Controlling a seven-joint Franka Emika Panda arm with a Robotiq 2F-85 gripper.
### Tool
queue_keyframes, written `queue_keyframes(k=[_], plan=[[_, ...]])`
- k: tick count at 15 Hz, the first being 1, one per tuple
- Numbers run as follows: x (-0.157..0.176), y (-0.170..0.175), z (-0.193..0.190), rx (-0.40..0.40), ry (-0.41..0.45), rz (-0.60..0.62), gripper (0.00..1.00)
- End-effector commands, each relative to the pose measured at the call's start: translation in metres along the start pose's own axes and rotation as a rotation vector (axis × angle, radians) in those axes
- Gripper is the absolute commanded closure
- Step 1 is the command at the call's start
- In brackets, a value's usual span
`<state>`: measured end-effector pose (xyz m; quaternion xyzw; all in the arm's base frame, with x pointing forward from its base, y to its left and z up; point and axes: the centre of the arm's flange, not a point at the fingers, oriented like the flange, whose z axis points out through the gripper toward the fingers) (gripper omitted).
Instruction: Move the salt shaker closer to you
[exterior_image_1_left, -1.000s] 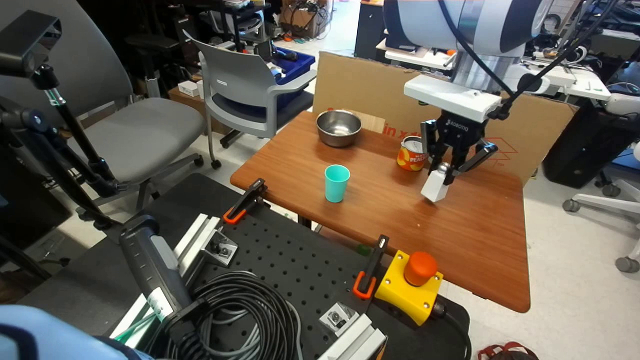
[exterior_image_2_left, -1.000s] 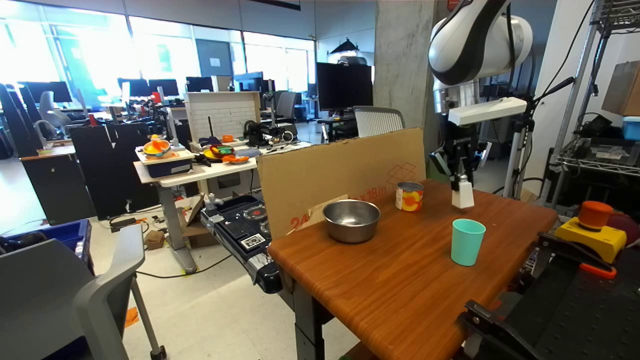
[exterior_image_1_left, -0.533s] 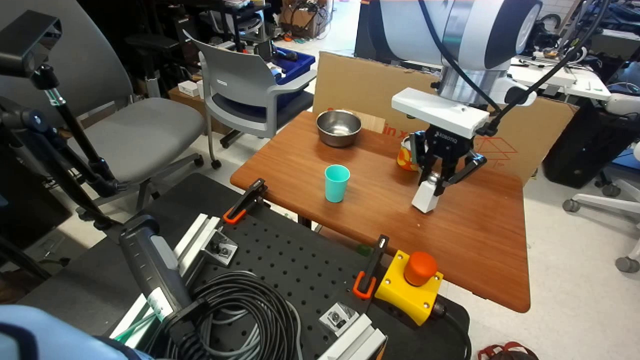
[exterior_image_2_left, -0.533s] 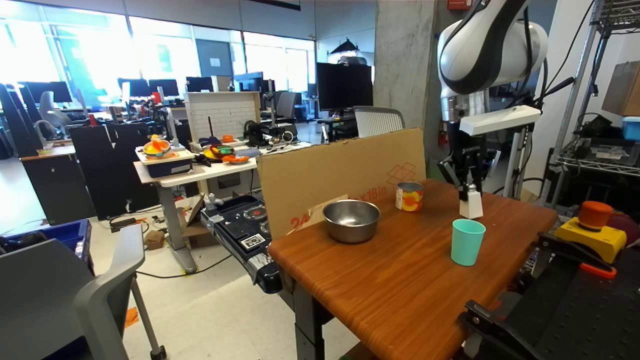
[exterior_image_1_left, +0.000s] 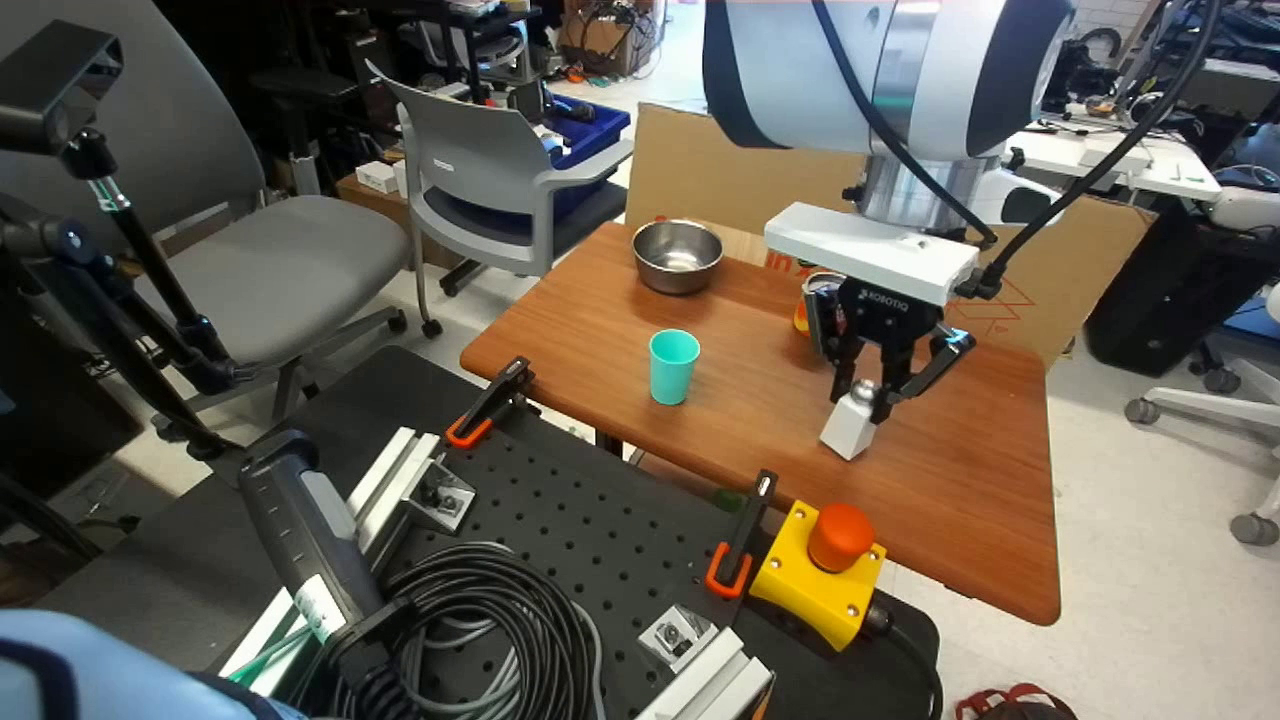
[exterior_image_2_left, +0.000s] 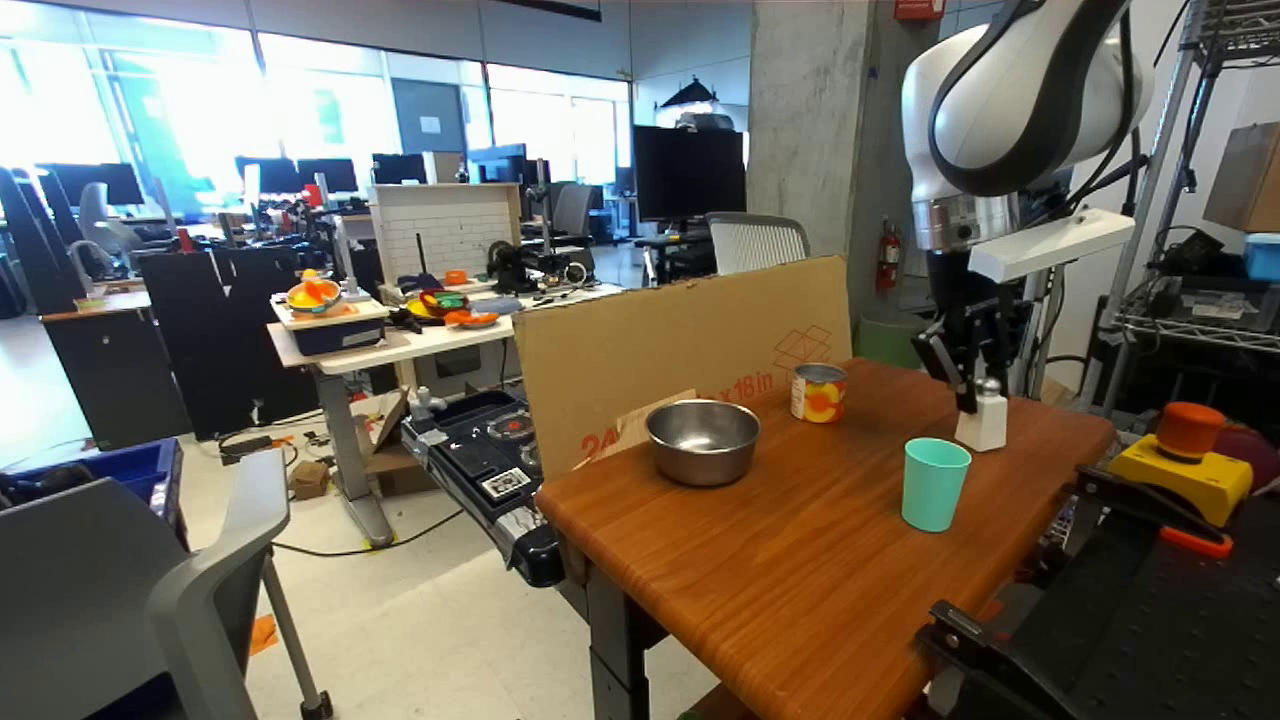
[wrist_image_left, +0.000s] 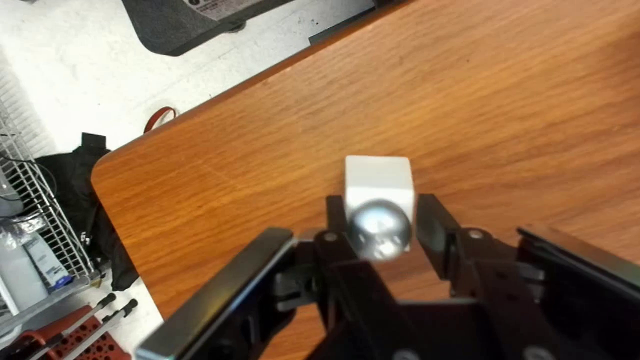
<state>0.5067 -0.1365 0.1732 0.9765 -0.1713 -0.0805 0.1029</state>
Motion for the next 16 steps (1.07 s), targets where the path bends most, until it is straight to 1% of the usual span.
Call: queue_keyframes(k=[1,4,5,6,8,10,11,12,13,14,16], plan=[[-0.018,0.004,-0.006,-0.025,0.031,-0.012,0.27],[-0.021,0.007,-0.012,-0.02,0.04,-0.015,0.04],[-0.025,0.008,-0.022,-0.012,0.029,-0.021,0.01],[-0.03,0.009,-0.035,-0.007,0.018,-0.029,0.0],[-0.042,0.012,-0.071,0.039,0.02,-0.062,0.0],[-0.051,0.01,-0.113,0.157,0.06,-0.081,0.0],[-0.051,0.004,-0.136,0.216,0.054,-0.057,0.0],[-0.033,0.001,-0.089,0.125,0.048,-0.049,0.0],[-0.038,-0.001,-0.111,0.166,0.057,-0.053,0.0],[-0.043,-0.002,-0.127,0.185,0.067,-0.057,0.0],[-0.049,-0.001,-0.136,0.194,0.076,-0.058,0.0]])
